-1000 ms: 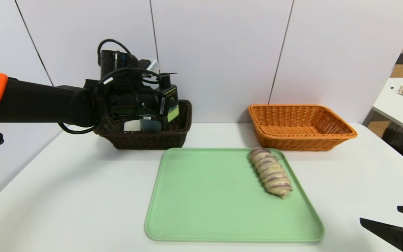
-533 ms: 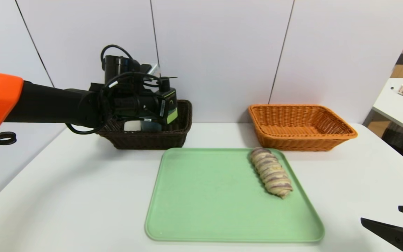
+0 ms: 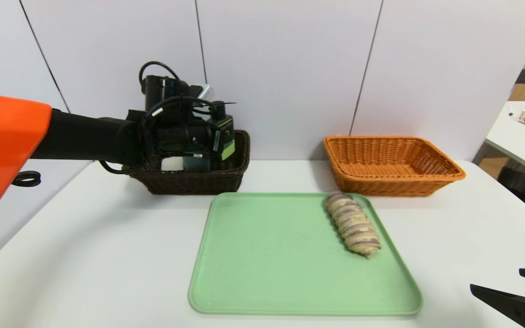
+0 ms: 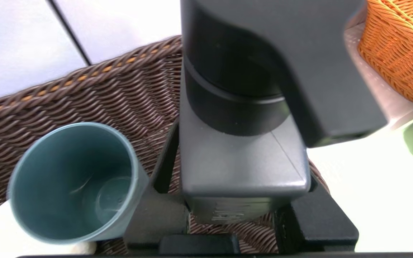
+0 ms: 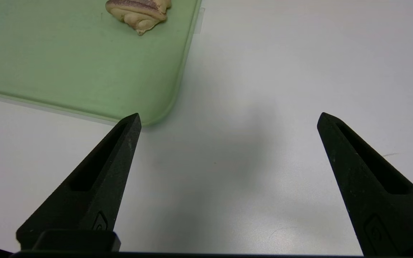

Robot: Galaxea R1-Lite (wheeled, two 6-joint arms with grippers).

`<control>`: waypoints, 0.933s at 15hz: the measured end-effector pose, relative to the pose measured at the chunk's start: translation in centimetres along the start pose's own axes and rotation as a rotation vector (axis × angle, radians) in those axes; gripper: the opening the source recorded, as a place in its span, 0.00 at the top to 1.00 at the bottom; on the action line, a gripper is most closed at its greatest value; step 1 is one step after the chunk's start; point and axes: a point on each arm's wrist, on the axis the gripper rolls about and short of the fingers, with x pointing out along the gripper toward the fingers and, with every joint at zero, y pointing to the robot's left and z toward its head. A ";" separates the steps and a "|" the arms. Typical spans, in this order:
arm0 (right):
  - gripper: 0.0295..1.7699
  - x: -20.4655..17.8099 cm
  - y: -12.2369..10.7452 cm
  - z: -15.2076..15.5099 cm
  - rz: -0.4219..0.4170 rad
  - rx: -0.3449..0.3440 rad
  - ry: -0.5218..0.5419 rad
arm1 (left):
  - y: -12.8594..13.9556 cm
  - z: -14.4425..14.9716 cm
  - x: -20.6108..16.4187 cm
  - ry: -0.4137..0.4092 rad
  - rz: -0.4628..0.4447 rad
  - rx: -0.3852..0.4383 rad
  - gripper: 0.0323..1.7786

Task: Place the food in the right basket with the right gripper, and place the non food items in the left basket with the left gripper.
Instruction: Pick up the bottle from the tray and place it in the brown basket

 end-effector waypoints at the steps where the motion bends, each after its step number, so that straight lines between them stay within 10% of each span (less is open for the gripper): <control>1: 0.04 0.0 0.0 0.0 0.000 0.000 0.000 | 0.0 -0.1 0.2 0.004 0.000 0.000 0.67; 12: 0.04 0.1 0.0 0.0 0.001 0.001 0.006 | 1.3 -0.9 1.1 0.018 0.021 -0.011 0.66; 14: 0.04 0.1 0.0 0.0 0.000 0.002 0.007 | 1.4 -0.9 1.2 0.018 0.023 -0.013 0.51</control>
